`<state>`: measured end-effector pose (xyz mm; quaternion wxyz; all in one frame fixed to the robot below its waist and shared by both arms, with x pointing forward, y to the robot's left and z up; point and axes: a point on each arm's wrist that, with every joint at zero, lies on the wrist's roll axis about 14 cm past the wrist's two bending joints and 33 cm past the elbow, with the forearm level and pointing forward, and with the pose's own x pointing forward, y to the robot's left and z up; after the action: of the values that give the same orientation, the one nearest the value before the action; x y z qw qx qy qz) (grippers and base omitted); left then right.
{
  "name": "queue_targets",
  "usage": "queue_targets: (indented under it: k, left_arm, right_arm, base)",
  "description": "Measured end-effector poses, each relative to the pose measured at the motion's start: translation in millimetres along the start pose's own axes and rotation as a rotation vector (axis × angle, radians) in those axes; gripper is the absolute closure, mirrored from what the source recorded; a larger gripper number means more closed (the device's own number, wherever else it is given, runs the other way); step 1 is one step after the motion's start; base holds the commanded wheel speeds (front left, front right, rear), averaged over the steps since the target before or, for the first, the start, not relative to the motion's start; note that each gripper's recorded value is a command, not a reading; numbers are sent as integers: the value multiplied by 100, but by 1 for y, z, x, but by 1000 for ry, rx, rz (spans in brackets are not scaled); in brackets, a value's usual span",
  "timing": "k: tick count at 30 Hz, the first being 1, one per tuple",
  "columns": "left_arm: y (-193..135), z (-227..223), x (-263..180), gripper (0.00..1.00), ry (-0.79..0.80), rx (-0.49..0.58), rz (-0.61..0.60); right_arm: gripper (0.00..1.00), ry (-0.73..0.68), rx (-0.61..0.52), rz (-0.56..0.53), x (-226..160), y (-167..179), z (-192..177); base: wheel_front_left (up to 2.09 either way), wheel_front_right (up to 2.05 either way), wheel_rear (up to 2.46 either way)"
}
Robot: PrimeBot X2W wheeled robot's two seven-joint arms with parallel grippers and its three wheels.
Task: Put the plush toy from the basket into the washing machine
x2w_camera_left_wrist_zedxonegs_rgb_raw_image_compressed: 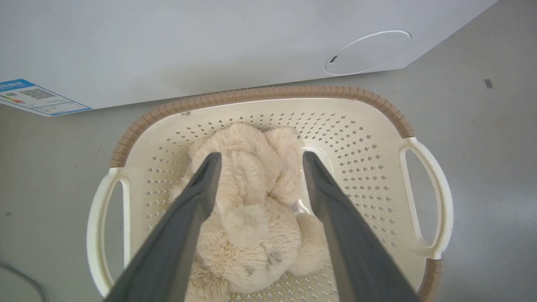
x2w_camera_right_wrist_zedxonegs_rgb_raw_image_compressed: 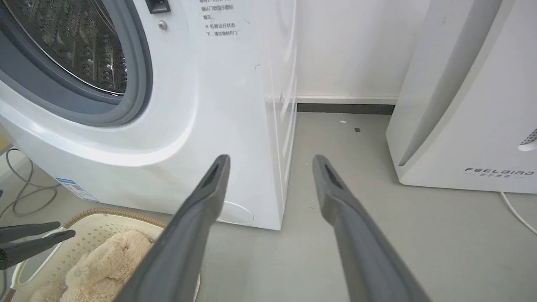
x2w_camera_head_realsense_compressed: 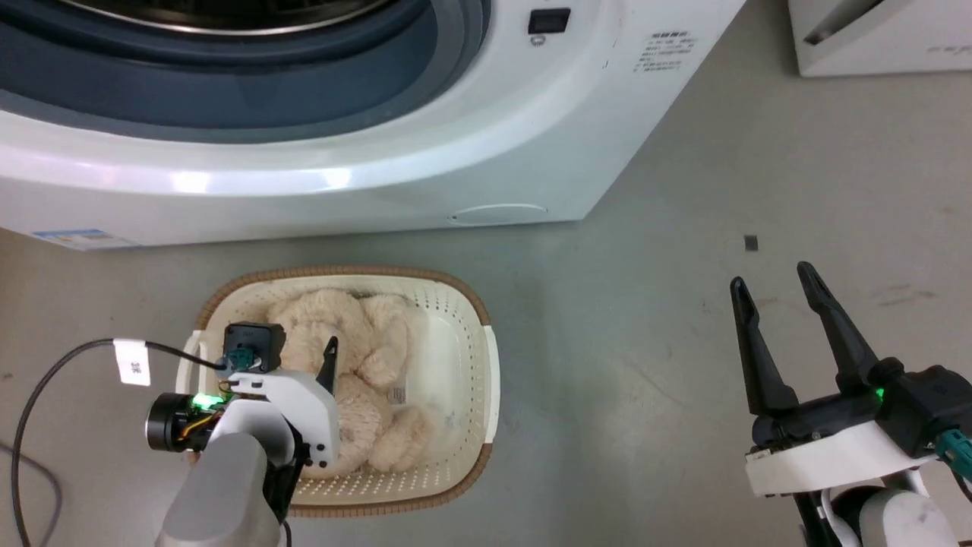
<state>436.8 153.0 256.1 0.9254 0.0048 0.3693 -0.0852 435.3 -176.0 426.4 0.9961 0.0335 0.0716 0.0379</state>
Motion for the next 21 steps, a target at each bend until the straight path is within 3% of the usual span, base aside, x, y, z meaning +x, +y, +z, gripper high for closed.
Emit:
queue_targets:
  k: [21]
  left_arm:
    - [19, -62, 58, 0, 279, 60, -6]
  right_arm:
    - [0, 97, 20, -12, 19, -6, -56]
  base:
    - [0, 0, 0]
